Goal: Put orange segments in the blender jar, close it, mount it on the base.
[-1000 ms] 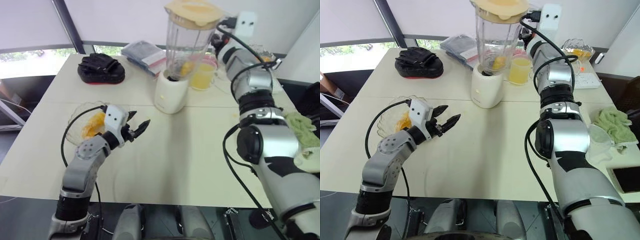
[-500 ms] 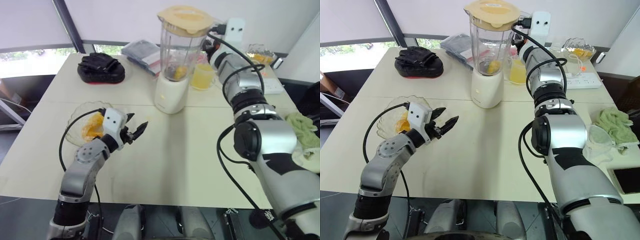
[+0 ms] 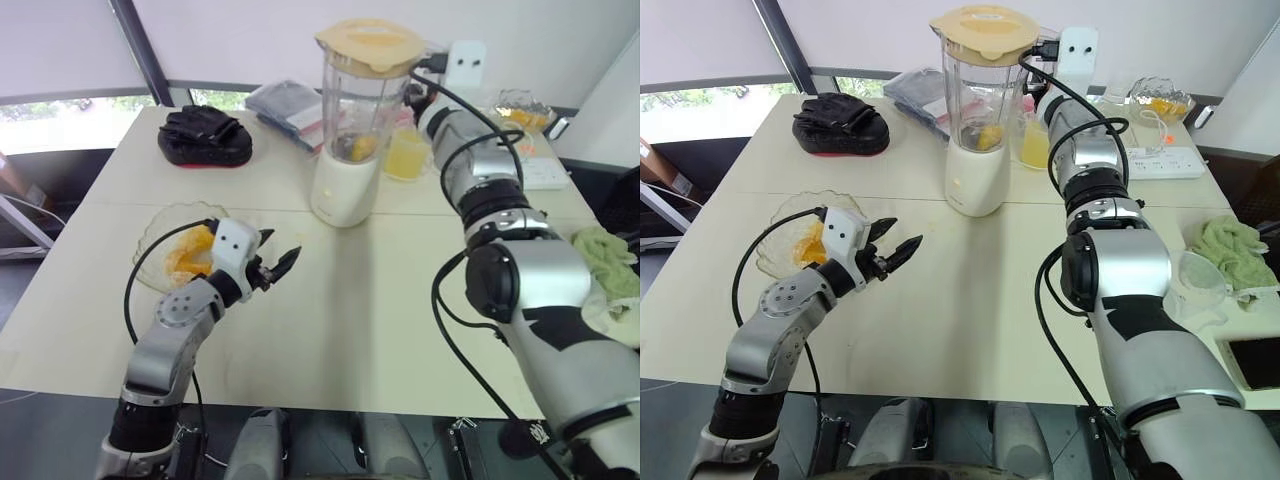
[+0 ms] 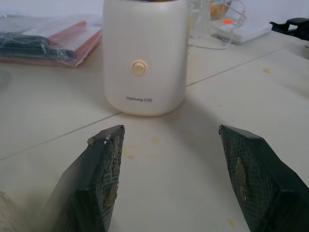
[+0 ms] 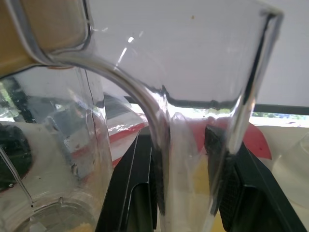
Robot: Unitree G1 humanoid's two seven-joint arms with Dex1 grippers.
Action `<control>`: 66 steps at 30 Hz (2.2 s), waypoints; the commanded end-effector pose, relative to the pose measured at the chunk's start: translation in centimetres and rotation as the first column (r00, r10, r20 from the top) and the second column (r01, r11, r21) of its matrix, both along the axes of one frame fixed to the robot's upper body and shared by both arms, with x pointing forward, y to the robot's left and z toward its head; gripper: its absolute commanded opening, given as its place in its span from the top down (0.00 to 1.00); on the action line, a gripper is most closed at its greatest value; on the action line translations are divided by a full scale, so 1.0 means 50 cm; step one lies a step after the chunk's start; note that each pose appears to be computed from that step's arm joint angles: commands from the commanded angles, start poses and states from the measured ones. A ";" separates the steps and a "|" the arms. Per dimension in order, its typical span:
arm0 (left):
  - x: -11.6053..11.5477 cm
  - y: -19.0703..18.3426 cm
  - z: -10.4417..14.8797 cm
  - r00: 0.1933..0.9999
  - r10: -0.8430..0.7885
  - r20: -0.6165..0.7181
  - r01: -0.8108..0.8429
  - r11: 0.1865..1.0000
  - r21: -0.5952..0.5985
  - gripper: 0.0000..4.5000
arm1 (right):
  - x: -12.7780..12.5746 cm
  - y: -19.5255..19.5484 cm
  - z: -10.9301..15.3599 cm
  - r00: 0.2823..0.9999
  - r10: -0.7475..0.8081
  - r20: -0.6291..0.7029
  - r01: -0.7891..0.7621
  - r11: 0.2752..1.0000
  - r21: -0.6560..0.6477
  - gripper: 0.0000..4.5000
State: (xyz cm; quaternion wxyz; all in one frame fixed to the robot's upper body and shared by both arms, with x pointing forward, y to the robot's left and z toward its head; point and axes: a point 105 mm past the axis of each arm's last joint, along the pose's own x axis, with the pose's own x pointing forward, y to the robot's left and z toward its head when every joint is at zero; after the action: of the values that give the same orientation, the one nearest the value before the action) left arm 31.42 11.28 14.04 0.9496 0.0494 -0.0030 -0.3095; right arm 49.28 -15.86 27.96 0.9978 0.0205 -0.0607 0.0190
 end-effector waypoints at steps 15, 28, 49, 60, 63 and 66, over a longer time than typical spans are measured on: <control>0.001 -0.019 0.024 0.997 -0.042 0.063 0.042 0.999 0.009 0.28 | -0.011 0.004 0.020 0.996 0.029 0.081 -0.023 0.997 -0.069 0.77; 0.008 -0.022 0.024 0.997 -0.047 0.064 0.046 0.999 0.010 0.27 | -0.014 0.008 0.017 0.995 0.056 0.082 -0.049 0.996 -0.078 0.25; 0.018 -0.023 0.042 0.996 -0.063 0.059 0.064 0.998 -0.023 0.27 | -0.104 -0.055 -0.220 0.990 0.002 -0.140 -0.007 0.999 -0.032 0.25; 0.031 -0.028 0.049 0.996 -0.087 0.014 0.088 0.993 -0.078 0.27 | -0.353 -0.059 -0.163 0.959 0.276 -0.066 -0.283 0.949 -0.137 0.25; 0.034 -0.025 0.059 0.996 -0.086 0.025 0.088 0.992 -0.093 0.27 | -0.400 -0.051 -0.147 0.923 0.375 -0.083 -0.384 0.901 -0.201 0.25; 0.036 -0.017 0.069 0.996 -0.076 0.035 0.080 0.991 -0.103 0.27 | -0.447 -0.058 -0.135 0.885 0.449 -0.124 -0.466 0.855 -0.228 0.25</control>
State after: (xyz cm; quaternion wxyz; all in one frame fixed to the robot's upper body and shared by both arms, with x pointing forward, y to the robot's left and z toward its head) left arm 33.14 10.00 15.69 0.9368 0.0039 -0.0054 -0.3499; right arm 28.24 -19.10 19.26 0.9683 -0.0792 0.0109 0.2366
